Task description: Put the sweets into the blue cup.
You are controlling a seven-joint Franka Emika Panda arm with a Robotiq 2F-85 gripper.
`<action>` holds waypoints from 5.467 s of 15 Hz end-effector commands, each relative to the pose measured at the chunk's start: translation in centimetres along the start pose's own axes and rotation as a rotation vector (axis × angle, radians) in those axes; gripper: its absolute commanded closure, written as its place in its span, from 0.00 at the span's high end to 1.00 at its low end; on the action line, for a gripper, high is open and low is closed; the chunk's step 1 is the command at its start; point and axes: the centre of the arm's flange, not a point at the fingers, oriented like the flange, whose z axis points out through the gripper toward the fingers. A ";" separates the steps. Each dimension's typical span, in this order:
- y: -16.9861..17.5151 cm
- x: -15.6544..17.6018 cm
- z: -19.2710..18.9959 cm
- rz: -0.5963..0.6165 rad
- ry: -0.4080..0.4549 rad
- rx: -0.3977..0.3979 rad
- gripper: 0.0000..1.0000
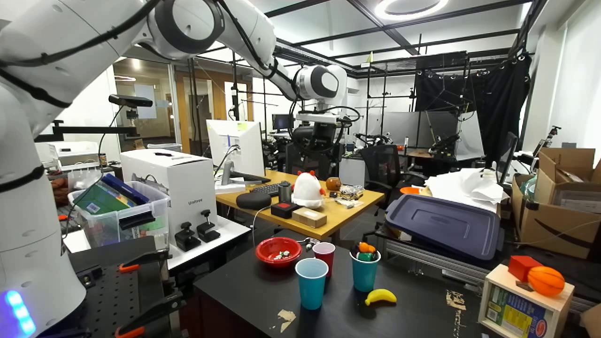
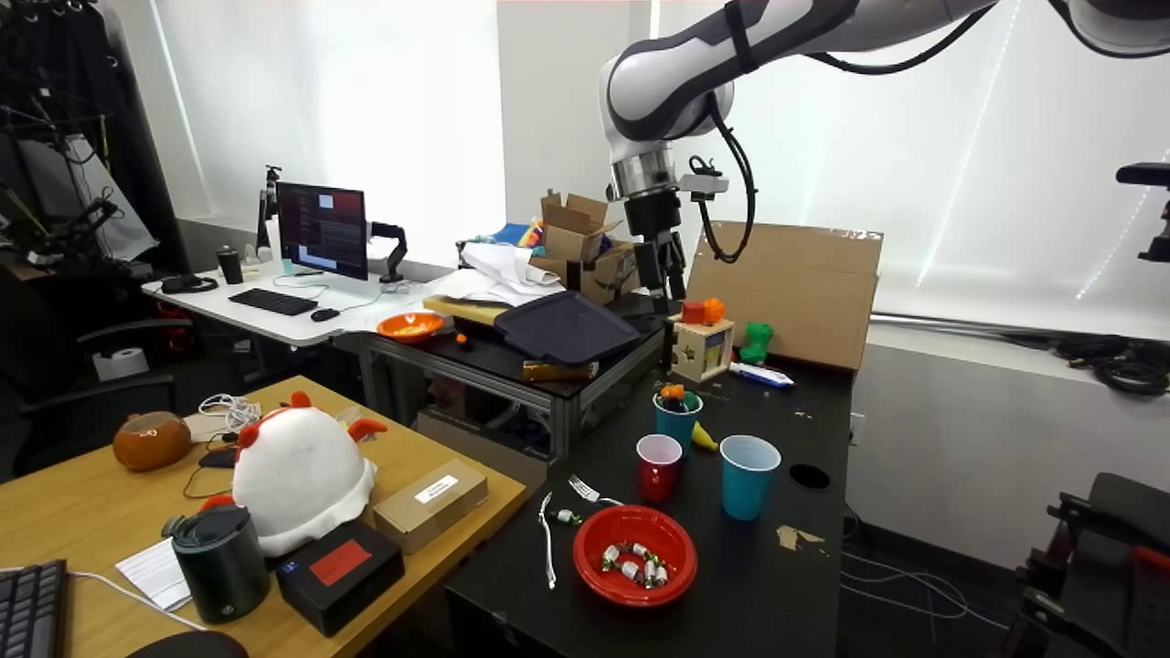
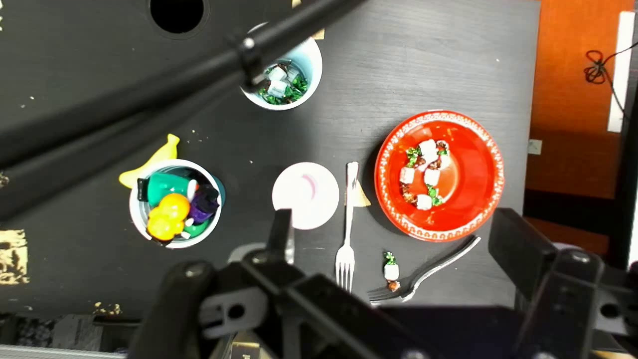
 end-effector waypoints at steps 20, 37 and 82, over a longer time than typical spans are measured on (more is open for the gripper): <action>-1.2 -0.3 -1.8 -0.071 -0.034 0.014 1.00; -9.3 -3.0 2.7 -0.122 -0.060 0.051 1.00; -12.0 12.1 30.6 0.041 -0.141 0.238 1.00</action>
